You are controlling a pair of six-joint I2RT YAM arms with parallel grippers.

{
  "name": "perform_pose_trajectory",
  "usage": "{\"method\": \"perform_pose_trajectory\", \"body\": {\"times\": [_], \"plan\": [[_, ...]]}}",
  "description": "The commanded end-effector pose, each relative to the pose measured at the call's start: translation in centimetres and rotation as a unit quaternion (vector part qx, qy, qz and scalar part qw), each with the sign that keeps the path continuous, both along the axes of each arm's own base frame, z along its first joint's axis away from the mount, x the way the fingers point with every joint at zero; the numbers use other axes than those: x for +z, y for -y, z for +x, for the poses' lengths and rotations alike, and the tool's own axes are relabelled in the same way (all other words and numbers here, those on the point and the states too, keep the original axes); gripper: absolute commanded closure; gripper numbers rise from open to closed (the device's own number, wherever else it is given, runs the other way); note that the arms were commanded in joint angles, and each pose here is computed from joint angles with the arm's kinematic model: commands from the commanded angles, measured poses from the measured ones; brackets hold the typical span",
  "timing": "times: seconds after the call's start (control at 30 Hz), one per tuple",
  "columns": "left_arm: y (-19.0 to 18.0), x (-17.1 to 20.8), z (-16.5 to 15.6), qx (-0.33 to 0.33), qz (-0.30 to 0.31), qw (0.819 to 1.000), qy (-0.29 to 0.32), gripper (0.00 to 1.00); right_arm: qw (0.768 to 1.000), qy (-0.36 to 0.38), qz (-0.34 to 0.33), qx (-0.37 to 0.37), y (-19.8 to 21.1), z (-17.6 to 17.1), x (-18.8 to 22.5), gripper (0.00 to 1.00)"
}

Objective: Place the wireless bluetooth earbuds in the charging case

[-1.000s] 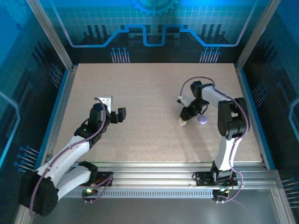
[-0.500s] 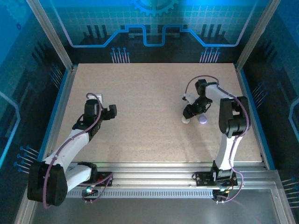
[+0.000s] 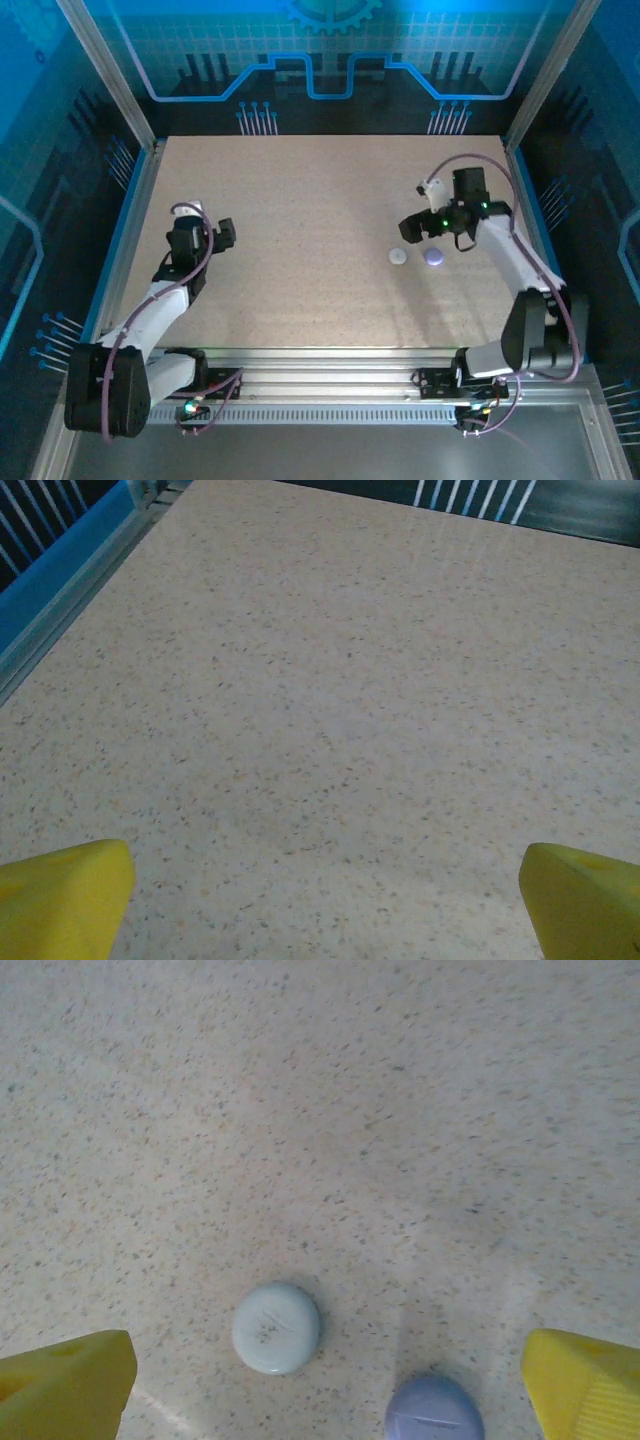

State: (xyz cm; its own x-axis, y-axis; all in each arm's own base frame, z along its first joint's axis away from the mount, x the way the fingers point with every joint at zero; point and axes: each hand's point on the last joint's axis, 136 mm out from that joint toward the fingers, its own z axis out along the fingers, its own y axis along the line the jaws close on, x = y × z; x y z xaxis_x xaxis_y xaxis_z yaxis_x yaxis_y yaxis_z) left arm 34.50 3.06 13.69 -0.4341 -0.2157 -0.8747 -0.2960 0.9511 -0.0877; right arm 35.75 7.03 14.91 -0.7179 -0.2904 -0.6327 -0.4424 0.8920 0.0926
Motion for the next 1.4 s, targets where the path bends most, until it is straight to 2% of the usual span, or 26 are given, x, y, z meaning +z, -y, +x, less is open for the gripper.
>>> {"method": "perform_pose_trajectory", "body": {"times": [0.0,0.07,0.17,0.23,0.27,0.3,0.37,0.43,0.53,0.6,0.63,0.67,0.77,1.27,1.37], "plan": [[-1.1,-0.6,0.7,0.025,0.002,0.997,0.069,0.01,0.993,0.085,0.013,-0.084,2.1,1.6,-1.4,0.0],[-0.9,-1.2,1.3,0.02,0.001,0.995,0.1,0.01,0.986,0.122,0.022,-0.109,2.8,1.4,-1.8,0.0],[0.7,-0.6,3.0,-0.037,0.038,0.991,0.122,0.01,0.973,0.183,0.036,-0.138,3.5,1.3,-2.1,0.0],[1.2,-2.9,3.5,-0.048,0.037,0.992,0.112,0.01,0.964,0.212,0.039,-0.154,4.0,1.4,-2.8,0.0],[1.5,-2.8,3.8,-0.055,0.056,0.986,0.145,0.01,0.962,0.216,0.036,-0.161,4.2,1.4,-3.3,0.0],[1.9,-2.7,3.4,-0.055,0.074,0.984,0.154,0.01,0.959,0.228,0.033,-0.168,4.5,1.7,-3.1,0.0],[1.9,-3.6,3.5,-0.051,0.059,0.991,0.107,0.01,0.954,0.258,0.022,-0.151,4.1,1.9,-2.6,0.0],[1.3,-4.0,5.0,-0.051,0.045,0.994,0.084,0.01,0.948,0.277,0.028,-0.154,4.1,2.4,-2.7,0.0],[0.9,-3.9,4.9,-0.048,0.034,0.994,0.09,0.01,0.948,0.293,0.018,-0.12,2.5,3.1,-4.8,0.0],[0.9,-3.9,4.8,-0.047,0.032,0.994,0.089,0.01,0.962,0.25,0.004,-0.11,2.1,3.2,-5.6,0.0],[0.9,-4.0,4.8,-0.048,0.033,0.994,0.09,0.01,0.956,0.267,0.011,-0.119,2.5,3.6,-5.2,0.0],[0.9,-4.0,4.8,-0.048,0.031,0.995,0.087,0.01,0.96,0.246,0.009,-0.134,3.0,3.5,-5.8,0.0],[0.9,-3.9,4.8,-0.048,0.031,0.994,0.089,0.01,0.959,0.243,0.019,-0.144,3.5,4.0,-5.5,0.0],[1.1,-3.9,4.9,-0.055,0.034,0.994,0.089,0.01,0.959,0.243,0.018,-0.144,3.5,3.9,-5.5,0.0],[1.8,-4.0,5.0,-0.075,0.035,0.993,0.085,0.01,0.959,0.243,0.018,-0.144,3.5,3.9,-5.5,0.0]]}}
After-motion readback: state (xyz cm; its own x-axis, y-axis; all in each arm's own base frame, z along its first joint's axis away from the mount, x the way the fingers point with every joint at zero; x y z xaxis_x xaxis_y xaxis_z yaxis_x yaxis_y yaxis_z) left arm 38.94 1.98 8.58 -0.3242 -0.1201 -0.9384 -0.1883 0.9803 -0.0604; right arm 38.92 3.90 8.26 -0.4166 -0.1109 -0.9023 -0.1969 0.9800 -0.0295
